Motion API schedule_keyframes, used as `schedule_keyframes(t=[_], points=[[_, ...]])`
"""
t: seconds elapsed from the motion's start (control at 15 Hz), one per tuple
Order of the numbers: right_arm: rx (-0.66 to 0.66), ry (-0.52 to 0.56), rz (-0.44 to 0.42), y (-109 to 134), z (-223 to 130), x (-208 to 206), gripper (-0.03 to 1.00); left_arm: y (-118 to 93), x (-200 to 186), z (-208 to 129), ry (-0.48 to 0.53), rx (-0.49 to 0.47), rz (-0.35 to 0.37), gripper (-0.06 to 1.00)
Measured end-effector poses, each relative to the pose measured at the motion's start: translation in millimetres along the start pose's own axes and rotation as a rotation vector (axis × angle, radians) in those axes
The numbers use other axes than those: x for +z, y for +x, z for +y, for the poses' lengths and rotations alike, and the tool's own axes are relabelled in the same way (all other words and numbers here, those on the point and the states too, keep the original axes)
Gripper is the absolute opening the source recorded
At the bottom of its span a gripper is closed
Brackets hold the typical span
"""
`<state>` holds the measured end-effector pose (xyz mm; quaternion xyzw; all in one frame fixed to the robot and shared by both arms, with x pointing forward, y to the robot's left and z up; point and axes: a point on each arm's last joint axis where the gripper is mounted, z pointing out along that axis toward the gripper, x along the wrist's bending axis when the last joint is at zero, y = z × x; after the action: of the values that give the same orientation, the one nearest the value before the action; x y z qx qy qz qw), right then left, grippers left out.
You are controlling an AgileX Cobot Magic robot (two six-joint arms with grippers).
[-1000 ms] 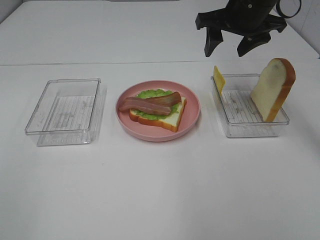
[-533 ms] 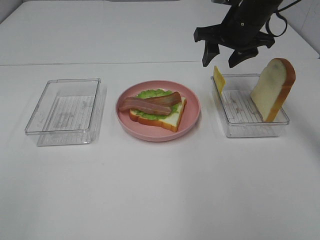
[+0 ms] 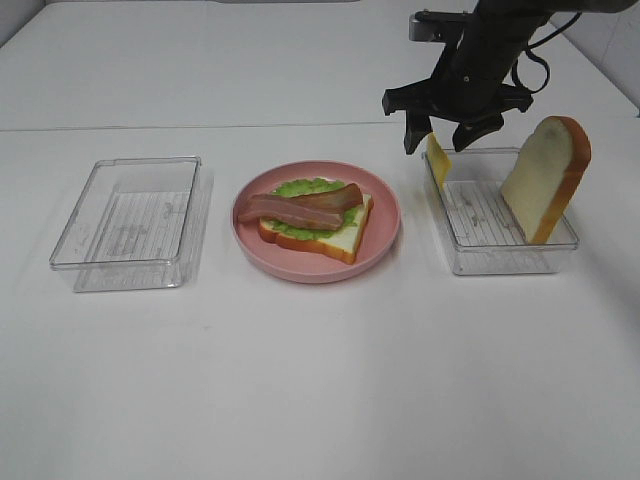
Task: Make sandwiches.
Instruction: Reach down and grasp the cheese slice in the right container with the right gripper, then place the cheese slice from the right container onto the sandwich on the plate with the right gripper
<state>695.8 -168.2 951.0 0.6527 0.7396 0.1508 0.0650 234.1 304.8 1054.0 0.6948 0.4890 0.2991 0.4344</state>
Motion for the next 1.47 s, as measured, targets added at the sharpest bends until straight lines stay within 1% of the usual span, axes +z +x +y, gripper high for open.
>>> schedule_keyframes(t=[0.13,0.2,0.33,0.47,0.53,0.6,0.8,1.0,1.13,1.27,1.33,1.4,1.47], points=[[0.0,0.007,-0.002,0,-1,3,0.59,0,0,0,0.0,0.0,0.0,0.74],[-0.003,0.023,-0.009,-1,-2,9,0.53,0,0,0,0.0,0.0,0.0,0.74],[-0.01,0.053,-0.022,-3,-5,13,0.35,0,0,0,0.0,0.001,0.0,0.74],[-0.019,0.062,-0.036,-4,-6,14,0.11,0,0,0,0.0,0.001,0.0,0.74],[-0.02,0.072,-0.04,-5,-7,14,0.02,0,0,0,0.0,0.001,0.0,0.74],[-0.023,0.08,-0.044,-5,-7,15,0.0,0,0,0,0.0,0.001,0.0,0.74],[-0.025,0.061,-0.043,-4,-5,2,0.0,0,0,0,0.0,0.001,0.0,0.74],[-0.012,-0.007,-0.007,2,-1,-43,0.0,0,0,0,0.0,0.001,0.0,0.74],[0.006,-0.033,0.047,8,-1,-74,0.0,0,0,0,0.0,0.001,0.0,0.74],[0.015,-0.028,0.14,17,-5,-93,0.0,0,0,0,0.0,0.001,0.0,0.74],[0.017,-0.009,0.203,23,-7,-97,0.0,0,0,0,0.0,0.001,0.0,0.74],[0.012,0.0,0.229,25,-8,-98,0.0,0,0,0,0.0,0.001,0.0,0.74],[-0.002,0.014,0.285,32,-10,-98,0.0,0,0,0,0.0,0.001,0.0,0.74]])
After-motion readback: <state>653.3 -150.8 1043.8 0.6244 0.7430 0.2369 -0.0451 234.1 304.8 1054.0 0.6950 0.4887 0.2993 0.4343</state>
